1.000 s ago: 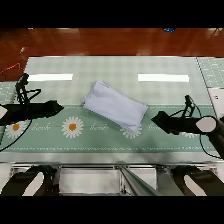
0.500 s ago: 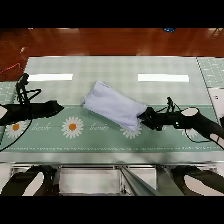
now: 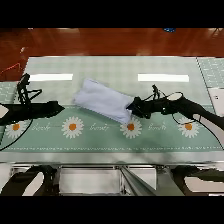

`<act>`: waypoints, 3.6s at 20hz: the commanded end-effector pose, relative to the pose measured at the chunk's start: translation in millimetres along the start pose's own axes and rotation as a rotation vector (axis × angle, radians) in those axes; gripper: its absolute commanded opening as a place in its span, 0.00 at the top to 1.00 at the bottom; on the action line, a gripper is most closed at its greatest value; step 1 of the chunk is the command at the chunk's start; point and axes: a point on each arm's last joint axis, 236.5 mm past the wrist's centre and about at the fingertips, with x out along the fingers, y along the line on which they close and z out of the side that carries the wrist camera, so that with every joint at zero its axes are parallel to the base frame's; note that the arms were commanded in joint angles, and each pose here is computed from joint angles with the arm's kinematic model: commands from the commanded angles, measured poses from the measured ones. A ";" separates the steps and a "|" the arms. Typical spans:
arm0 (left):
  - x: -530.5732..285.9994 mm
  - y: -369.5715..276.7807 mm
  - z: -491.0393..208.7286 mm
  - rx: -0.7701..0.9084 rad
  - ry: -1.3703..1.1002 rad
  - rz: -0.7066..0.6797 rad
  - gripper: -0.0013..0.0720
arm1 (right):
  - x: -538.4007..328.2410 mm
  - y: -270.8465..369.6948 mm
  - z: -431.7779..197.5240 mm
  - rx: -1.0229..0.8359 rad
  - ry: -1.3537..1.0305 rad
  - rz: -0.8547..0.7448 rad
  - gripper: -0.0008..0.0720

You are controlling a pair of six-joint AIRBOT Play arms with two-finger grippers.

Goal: Fold the shirts.

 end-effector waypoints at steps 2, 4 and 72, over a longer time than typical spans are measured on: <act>0.3 0.4 -0.6 -0.001 0.004 0.000 0.95 | 12.3 36.7 2.0 -0.135 0.040 0.029 0.96; 0.3 0.3 -1.2 -0.001 0.006 0.000 0.95 | 9.3 47.2 8.2 -0.162 0.026 0.042 0.96; -77.6 -169.5 192.5 0.420 -0.366 -0.131 0.95 | -325.3 87.0 115.7 -0.407 -0.699 -0.330 0.96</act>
